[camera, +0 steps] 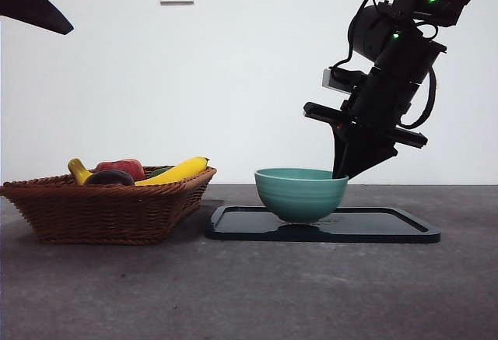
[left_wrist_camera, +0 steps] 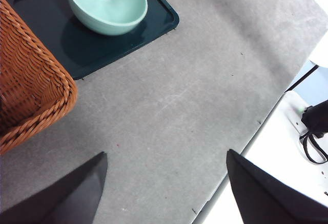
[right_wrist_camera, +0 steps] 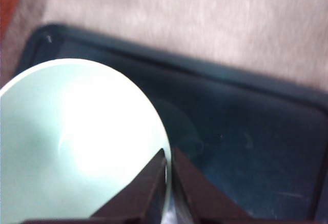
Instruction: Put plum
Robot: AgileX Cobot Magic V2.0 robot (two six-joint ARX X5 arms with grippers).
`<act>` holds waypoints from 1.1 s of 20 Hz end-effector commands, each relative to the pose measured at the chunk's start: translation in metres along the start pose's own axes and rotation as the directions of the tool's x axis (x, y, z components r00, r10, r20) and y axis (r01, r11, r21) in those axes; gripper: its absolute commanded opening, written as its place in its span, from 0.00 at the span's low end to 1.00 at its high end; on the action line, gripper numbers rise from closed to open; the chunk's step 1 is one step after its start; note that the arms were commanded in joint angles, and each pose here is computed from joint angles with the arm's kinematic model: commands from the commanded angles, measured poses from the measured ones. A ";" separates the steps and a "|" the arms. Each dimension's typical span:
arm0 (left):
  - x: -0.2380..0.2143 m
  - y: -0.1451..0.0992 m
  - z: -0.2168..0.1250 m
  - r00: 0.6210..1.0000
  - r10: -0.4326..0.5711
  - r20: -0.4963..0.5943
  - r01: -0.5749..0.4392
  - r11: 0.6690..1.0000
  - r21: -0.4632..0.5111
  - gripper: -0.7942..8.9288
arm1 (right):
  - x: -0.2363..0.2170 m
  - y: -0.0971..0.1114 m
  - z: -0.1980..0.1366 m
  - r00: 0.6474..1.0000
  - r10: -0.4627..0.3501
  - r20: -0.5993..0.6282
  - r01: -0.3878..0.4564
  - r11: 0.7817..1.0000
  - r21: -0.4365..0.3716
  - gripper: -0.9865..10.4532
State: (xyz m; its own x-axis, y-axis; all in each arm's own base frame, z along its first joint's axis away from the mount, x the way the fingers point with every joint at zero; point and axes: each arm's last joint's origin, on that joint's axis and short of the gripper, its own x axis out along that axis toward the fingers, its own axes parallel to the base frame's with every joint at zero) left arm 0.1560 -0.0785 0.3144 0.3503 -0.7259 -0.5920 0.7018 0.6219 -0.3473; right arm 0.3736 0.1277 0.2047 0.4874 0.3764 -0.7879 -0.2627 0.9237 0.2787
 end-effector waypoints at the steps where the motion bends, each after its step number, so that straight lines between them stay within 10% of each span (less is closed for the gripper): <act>1: -0.003 -0.003 0.006 1.000 -0.008 0.021 0.008 1.000 0.029 0.47 | 0.001 0.004 0.007 0.999 0.011 0.033 -0.011 1.000 0.017 0.09; 11: -0.003 -0.003 0.006 1.000 -0.008 0.024 0.008 0.999 0.033 0.47 | -0.107 0.031 0.014 0.982 0.079 0.171 -0.073 0.997 -0.039 0.09; 22: -0.003 -0.003 0.006 1.000 -0.008 0.020 0.008 0.999 0.033 0.47 | -0.182 0.060 -0.066 0.992 0.080 0.093 -0.062 0.982 -0.179 0.09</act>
State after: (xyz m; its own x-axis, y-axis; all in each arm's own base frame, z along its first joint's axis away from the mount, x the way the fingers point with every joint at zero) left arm 0.1560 -0.0785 0.3144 0.3503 -0.7259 -0.5920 0.7061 0.6199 -0.3423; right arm 0.2108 0.1077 0.3292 0.5393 0.4572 -0.7072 -0.4311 0.8713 0.2346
